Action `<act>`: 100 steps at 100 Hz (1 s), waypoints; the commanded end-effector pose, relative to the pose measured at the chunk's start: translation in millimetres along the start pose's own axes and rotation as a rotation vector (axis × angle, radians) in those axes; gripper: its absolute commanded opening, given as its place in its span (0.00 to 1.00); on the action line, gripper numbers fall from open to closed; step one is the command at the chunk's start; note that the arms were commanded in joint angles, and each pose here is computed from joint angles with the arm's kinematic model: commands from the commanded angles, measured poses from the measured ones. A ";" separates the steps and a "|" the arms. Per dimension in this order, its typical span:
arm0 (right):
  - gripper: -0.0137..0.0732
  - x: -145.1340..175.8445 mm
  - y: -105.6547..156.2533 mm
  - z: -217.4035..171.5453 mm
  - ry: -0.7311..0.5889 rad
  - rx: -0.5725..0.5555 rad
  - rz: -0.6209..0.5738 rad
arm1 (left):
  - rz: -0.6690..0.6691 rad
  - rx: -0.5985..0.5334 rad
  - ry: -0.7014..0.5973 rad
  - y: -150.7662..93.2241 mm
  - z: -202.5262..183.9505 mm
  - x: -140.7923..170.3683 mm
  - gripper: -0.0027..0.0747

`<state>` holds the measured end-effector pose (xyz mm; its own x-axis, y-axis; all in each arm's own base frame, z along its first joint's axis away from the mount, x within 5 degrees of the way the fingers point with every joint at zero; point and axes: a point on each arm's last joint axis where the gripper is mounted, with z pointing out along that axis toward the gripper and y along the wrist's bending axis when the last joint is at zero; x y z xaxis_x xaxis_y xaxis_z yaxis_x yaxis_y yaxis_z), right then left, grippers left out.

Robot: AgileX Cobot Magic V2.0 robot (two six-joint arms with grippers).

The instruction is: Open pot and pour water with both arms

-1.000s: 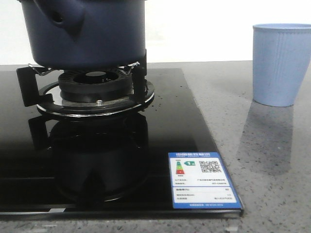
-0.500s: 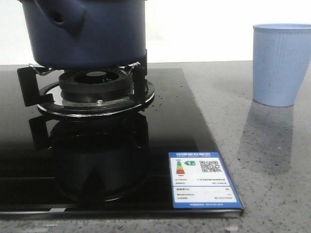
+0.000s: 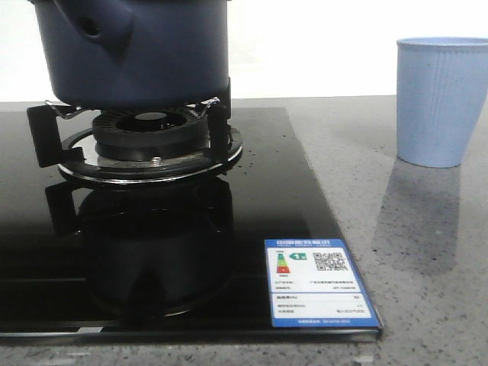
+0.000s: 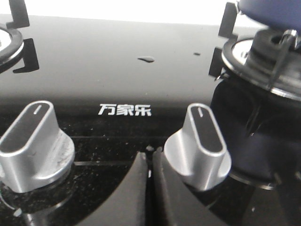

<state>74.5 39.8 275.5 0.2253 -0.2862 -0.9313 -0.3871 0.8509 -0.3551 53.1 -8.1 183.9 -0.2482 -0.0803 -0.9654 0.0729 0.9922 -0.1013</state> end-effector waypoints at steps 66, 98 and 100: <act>0.08 -8.6 -2.5 0.8 -0.030 0.002 0.014 | -0.041 0.001 -0.019 1.1 2.6 9.5 0.01; 0.08 8.0 -10.7 -0.2 0.001 0.140 0.137 | -0.041 0.001 -0.019 1.1 2.6 9.5 0.01; 0.08 10.7 -12.0 -0.6 0.012 0.162 0.098 | -0.041 0.001 -0.019 1.1 2.6 9.5 0.01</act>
<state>77.8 33.5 264.8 0.1712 -0.2233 -0.9596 -0.3397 0.9009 -0.2702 53.0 -8.3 183.8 -0.2509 -0.0958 -0.9633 0.0705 0.9906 -0.1168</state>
